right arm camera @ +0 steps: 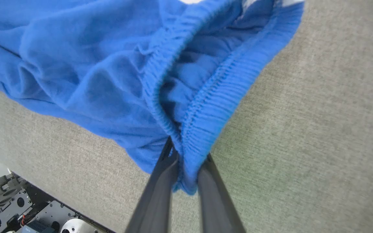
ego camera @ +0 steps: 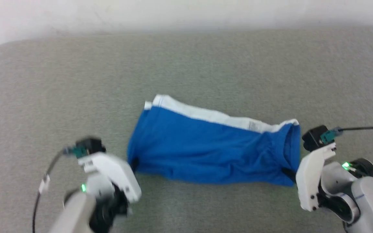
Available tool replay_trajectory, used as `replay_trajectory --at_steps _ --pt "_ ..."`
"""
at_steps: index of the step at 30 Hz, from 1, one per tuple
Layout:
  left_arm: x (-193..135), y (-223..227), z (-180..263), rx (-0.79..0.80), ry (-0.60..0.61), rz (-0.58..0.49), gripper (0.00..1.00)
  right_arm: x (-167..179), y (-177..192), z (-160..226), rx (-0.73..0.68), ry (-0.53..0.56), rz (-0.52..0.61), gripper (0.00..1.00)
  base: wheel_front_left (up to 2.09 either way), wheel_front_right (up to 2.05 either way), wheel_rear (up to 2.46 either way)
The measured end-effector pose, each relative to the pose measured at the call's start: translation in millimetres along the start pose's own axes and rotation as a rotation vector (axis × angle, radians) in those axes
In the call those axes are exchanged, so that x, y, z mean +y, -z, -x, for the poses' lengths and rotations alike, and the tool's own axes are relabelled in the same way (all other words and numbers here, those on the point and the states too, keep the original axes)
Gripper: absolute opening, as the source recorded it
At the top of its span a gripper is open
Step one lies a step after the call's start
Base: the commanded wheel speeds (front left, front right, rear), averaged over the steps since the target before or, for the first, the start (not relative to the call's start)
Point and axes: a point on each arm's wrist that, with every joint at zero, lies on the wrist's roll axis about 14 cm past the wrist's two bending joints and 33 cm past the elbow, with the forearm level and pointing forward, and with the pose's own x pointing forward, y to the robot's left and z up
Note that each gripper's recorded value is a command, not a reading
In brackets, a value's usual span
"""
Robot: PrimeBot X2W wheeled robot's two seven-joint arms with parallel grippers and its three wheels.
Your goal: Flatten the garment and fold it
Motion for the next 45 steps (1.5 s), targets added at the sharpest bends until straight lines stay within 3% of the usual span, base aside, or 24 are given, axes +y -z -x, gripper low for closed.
replay_trajectory --at_steps 6,7,8,9,13,16,21,25,35,45 --pt "7.6 63.3 31.8 0.104 -0.032 0.075 0.00 -1.3 12.2 2.8 0.047 -0.002 0.037 0.00 0.00 0.00 0.00" --pt "7.1 65.7 34.7 0.103 -0.034 0.084 0.36 -1.2 13.2 2.7 0.050 -0.002 0.036 0.04 0.00 0.00 0.00" --pt "6.3 65.2 37.0 0.094 -0.034 0.091 1.00 -0.7 13.7 2.9 0.051 -0.002 0.036 0.46 0.00 0.00 0.00" --pt "5.2 62.9 39.0 0.083 -0.033 0.096 1.00 0.2 13.7 3.3 0.047 -0.004 0.033 1.00 0.00 0.00 0.00" --pt "8.5 38.4 47.5 -0.020 -0.041 0.094 1.00 -3.6 7.3 9.1 0.005 0.010 0.013 1.00 0.00 0.00 0.00" --pt "19.0 -3.9 58.7 -0.201 -0.070 0.071 1.00 -8.8 -0.2 19.2 -0.040 0.026 -0.010 1.00 0.00 0.00 0.00" --pt "33.4 -77.5 85.5 -0.544 -0.119 -0.084 1.00 -20.5 -28.8 44.8 -0.173 0.077 -0.045 1.00 0.00 0.00 0.00" --pt "23.3 -107.0 102.6 -0.758 -0.103 -0.207 1.00 -23.8 -43.5 53.1 -0.222 0.119 -0.060 1.00 0.00 0.00 0.00" --pt "1.6 -131.1 123.4 -0.986 -0.099 -0.396 1.00 -19.1 -22.7 5.3 -0.026 0.155 -0.035 1.00 0.00 0.00 0.00" --pt "-12.4 -136.7 137.1 -1.063 -0.084 -0.445 1.00 -6.7 8.7 -25.6 0.133 0.105 -0.032 1.00 0.00 0.00 0.00"
